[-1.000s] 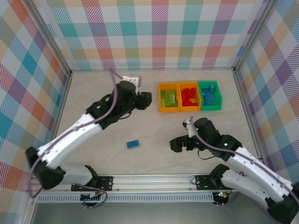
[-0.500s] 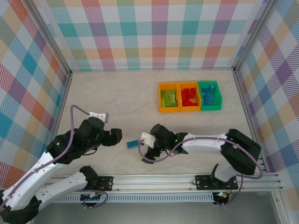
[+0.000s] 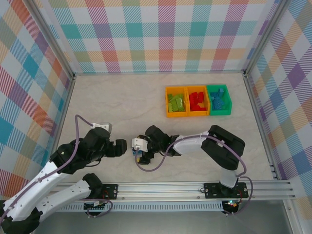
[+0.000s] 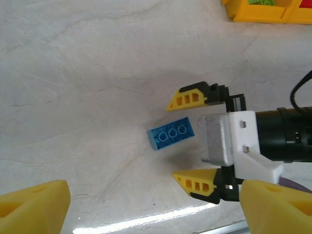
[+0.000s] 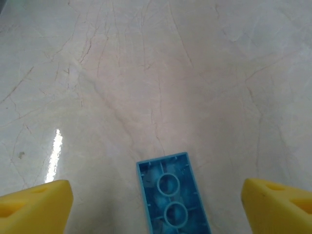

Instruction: Sort the legos into containers by color

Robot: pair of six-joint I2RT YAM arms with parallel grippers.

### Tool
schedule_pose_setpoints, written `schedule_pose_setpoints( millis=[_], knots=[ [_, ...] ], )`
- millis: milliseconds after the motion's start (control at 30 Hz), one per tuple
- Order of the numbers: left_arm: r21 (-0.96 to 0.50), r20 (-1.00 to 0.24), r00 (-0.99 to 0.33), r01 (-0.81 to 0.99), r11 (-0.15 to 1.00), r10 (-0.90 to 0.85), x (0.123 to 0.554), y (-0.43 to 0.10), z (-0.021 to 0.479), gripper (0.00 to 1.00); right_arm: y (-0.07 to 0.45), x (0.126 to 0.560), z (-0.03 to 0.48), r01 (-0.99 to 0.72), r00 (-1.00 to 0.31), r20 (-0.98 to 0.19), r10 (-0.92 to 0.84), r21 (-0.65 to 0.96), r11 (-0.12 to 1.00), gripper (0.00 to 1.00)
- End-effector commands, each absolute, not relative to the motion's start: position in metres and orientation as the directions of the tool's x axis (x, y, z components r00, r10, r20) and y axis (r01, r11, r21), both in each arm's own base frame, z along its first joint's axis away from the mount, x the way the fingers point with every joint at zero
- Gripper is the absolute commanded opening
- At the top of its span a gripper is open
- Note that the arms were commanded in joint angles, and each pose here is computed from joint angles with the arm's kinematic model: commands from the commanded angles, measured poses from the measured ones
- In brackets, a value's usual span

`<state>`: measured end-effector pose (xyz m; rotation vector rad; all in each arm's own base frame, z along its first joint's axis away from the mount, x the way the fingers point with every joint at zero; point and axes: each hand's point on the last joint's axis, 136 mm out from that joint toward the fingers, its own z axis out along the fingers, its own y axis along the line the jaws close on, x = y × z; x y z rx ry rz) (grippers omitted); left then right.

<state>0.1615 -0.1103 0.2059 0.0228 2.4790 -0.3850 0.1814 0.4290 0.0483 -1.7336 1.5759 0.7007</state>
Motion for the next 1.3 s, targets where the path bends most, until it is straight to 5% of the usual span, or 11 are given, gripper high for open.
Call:
schedule_pose_setpoints(
  millis=[0,167,367,633,867,1033,1267],
  knots=[
    [-0.269,-0.587,-0.806,0.106,0.957,-0.076,0.159,-0.108,0.202,0.91,0.429,0.176,0.04,-0.996,0.084,-0.781,-0.619,-0.047,-0.075,0.77],
    [-0.323,-0.581,-0.813,0.177,0.93,-0.047,0.153,-0.122,0.204,0.93,0.423,0.174,0.03,-0.998,0.035,-0.761,-0.648,0.003,-0.058,0.5],
    [-0.375,-0.539,-0.842,0.272,0.886,0.03,0.144,-0.146,0.2,0.93,0.409,0.182,0.031,-1.0,0.008,-0.758,-0.653,-0.006,-0.006,0.3],
    [-0.497,-0.518,-0.849,0.397,0.771,0.103,0.135,-0.185,0.205,0.95,0.374,0.197,0.071,-0.989,-0.09,-0.836,-0.542,0.012,0.146,0.25],
    [-0.625,-0.564,-0.825,0.458,0.632,0.04,0.143,-0.222,0.226,0.98,0.312,0.251,0.133,-0.894,-0.247,-0.915,-0.319,0.087,0.44,0.23],
    [-0.651,-0.643,-0.765,0.517,0.555,-0.042,0.158,-0.242,0.246,0.99,0.245,0.306,0.174,-0.708,-0.367,-0.927,-0.083,0.22,0.671,0.22],
    [-0.622,-0.7,-0.711,0.557,0.551,-0.071,0.169,-0.252,0.256,1.0,0.104,0.395,0.196,-0.227,-0.445,-0.859,0.254,0.383,0.896,0.25]
  ],
)
